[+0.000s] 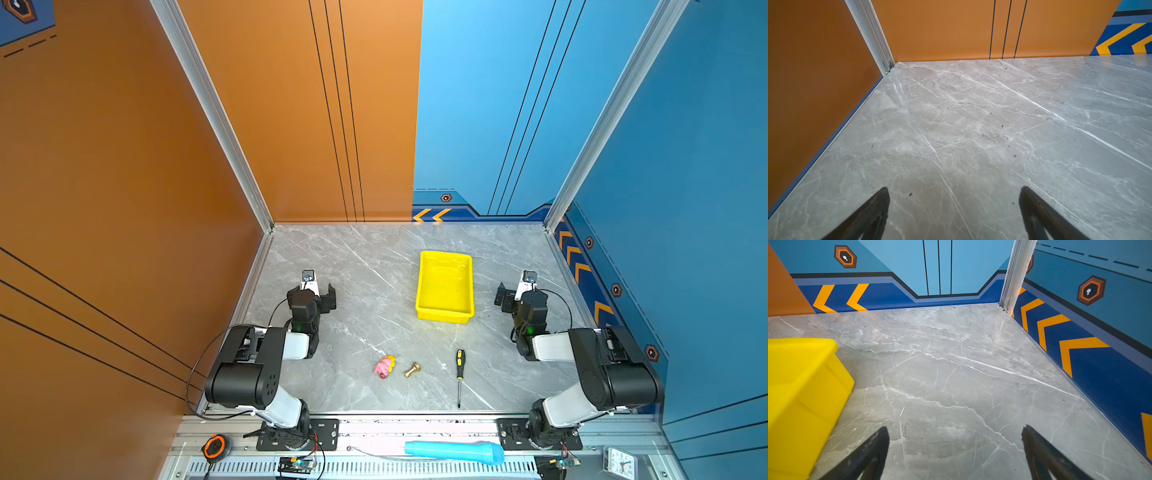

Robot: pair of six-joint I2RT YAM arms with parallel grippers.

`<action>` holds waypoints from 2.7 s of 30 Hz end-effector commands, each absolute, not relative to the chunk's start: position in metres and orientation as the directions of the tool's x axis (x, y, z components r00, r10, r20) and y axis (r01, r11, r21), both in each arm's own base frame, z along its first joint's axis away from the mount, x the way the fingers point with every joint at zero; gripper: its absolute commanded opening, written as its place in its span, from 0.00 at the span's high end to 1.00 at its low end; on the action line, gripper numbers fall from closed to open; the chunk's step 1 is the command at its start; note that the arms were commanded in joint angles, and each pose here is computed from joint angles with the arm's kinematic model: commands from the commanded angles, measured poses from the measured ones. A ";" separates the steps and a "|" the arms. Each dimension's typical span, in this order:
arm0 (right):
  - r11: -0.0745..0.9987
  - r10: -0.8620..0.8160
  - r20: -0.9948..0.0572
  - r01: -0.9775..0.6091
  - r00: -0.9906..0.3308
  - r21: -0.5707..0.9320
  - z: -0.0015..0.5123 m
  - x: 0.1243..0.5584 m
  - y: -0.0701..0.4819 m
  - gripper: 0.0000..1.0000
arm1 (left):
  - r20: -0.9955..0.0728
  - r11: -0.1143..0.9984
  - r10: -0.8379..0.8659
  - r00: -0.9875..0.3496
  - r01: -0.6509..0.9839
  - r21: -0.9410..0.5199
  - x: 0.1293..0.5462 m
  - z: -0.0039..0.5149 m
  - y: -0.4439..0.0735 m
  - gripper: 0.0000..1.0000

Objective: Put the screwdriver in the bin

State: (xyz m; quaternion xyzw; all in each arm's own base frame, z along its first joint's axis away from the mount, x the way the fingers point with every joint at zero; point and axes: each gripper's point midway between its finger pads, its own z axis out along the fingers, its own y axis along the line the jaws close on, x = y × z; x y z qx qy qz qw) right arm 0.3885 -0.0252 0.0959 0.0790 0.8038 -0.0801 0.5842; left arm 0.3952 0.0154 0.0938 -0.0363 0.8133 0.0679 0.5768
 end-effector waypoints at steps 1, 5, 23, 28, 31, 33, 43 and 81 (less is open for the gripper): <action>0.972 0.051 -0.950 0.233 -0.308 -0.023 0.096 0.390 -0.027 0.00 | -0.939 0.990 0.027 -0.343 -0.119 0.072 0.396 0.090 0.014 0.02; 0.972 0.052 -0.950 0.234 -0.308 -0.022 0.095 0.390 -0.027 0.00 | -0.939 0.990 0.027 -0.342 -0.119 0.072 0.396 0.090 0.014 0.02; 0.972 0.052 -0.950 0.232 -0.309 -0.023 0.095 0.390 -0.027 0.00 | -0.939 0.990 0.027 -0.343 -0.119 0.072 0.396 0.090 0.014 0.02; 0.972 0.052 -0.950 0.234 -0.308 -0.023 0.095 0.390 -0.027 0.00 | -0.939 0.990 0.026 -0.342 -0.119 0.071 0.396 0.090 0.014 0.02; 0.972 0.051 -0.950 0.234 -0.307 -0.023 0.096 0.390 -0.027 0.00 | -0.939 0.990 0.027 -0.343 -0.119 0.072 0.396 0.090 0.014 0.02; 0.972 0.052 -0.950 0.234 -0.308 -0.023 0.096 0.390 -0.027 0.00 | -0.939 0.990 0.027 -0.343 -0.119 0.072 0.396 0.090 0.014 0.02; 0.969 0.053 -0.952 0.245 -0.300 -0.023 0.098 0.389 -0.029 0.00 | -0.940 0.990 0.024 -0.340 -0.121 0.069 0.395 0.091 0.015 0.02; 0.826 0.508 -0.714 0.507 -0.482 0.245 0.160 0.251 -0.009 0.00 | -0.792 0.975 -0.197 -0.578 -0.034 -0.219 0.291 0.166 -0.062 0.02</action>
